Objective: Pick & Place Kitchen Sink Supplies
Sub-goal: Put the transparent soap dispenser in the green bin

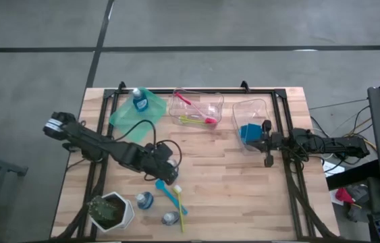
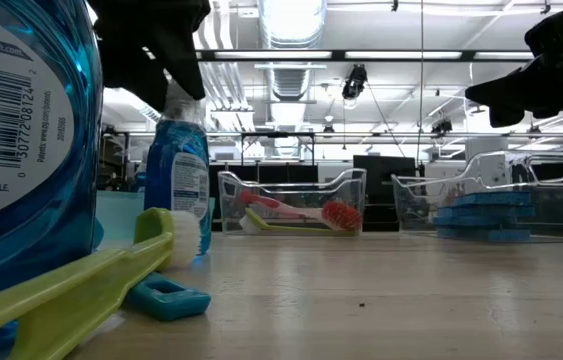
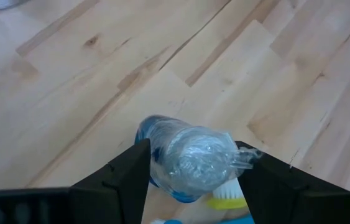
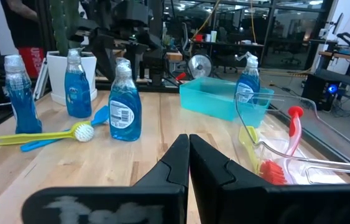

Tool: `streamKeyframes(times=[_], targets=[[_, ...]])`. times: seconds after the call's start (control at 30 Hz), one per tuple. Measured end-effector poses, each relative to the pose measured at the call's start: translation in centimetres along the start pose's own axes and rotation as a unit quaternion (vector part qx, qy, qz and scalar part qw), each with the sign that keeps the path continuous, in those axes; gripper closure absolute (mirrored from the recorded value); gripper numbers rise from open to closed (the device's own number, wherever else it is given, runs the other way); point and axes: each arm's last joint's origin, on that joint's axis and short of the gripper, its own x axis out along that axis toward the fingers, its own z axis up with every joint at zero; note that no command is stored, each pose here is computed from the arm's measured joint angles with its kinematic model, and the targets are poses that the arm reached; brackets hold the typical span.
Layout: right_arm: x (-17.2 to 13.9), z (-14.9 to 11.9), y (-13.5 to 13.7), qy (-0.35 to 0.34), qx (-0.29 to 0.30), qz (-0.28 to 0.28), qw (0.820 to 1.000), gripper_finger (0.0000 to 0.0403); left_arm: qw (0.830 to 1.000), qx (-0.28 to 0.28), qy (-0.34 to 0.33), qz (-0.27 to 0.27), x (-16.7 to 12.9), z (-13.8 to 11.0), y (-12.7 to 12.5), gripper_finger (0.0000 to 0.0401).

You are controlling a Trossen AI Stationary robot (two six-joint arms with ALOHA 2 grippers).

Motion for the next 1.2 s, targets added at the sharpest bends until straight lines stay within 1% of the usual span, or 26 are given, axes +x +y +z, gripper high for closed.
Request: streamKeyframes(times=[0.07,0.17,0.4,0.47,0.63,0.73,0.83,0.93,1.03,1.2], targets=[[0.0,0.0,0.0,0.000,0.000,0.000,1.000,0.0394,1.000,-0.003,-0.005,-0.003,-0.3,0.2,0.1,0.0182],[0.0,0.0,0.0,0.000,0.000,0.000,1.000,0.0394,1.000,-0.007,-0.012,-0.004,-0.5,0.4,0.2,0.0196],[0.0,0.0,0.0,0.000,0.000,0.000,1.000,0.0394,1.000,-0.005,-0.006,-0.007,-0.5,0.3,0.2,0.0261],[0.0,0.0,0.0,0.000,0.000,0.000,1.000,0.0394,1.000,-0.003,-0.005,-0.011,-0.6,0.4,0.1,0.0274],[0.0,0.0,0.0,0.000,0.000,0.000,1.000,0.0394,1.000,0.007,-0.002,-0.013,-0.7,0.4,0.1,0.0272],[0.0,0.0,0.0,0.000,0.000,0.000,1.000,0.0394,1.000,0.018,-0.001,-0.021,-1.0,0.8,-0.2,0.0262],[0.0,0.0,0.0,0.000,0.000,0.000,1.000,0.0394,0.999,0.023,-0.006,-0.026,-1.5,1.3,-0.5,0.0264],[0.0,0.0,0.0,0.000,0.000,0.000,1.000,0.0394,0.999,0.039,-0.007,-0.015,-1.9,1.8,-0.4,0.0276],[0.0,0.0,0.0,0.000,0.000,0.000,1.000,0.0394,0.999,0.040,-0.012,-0.004,-2.6,2.6,-0.4,0.0276],[0.0,0.0,0.0,0.000,0.000,0.000,1.000,0.0394,0.998,0.048,-0.017,0.033,-3.7,4.0,0.2,0.0269]])
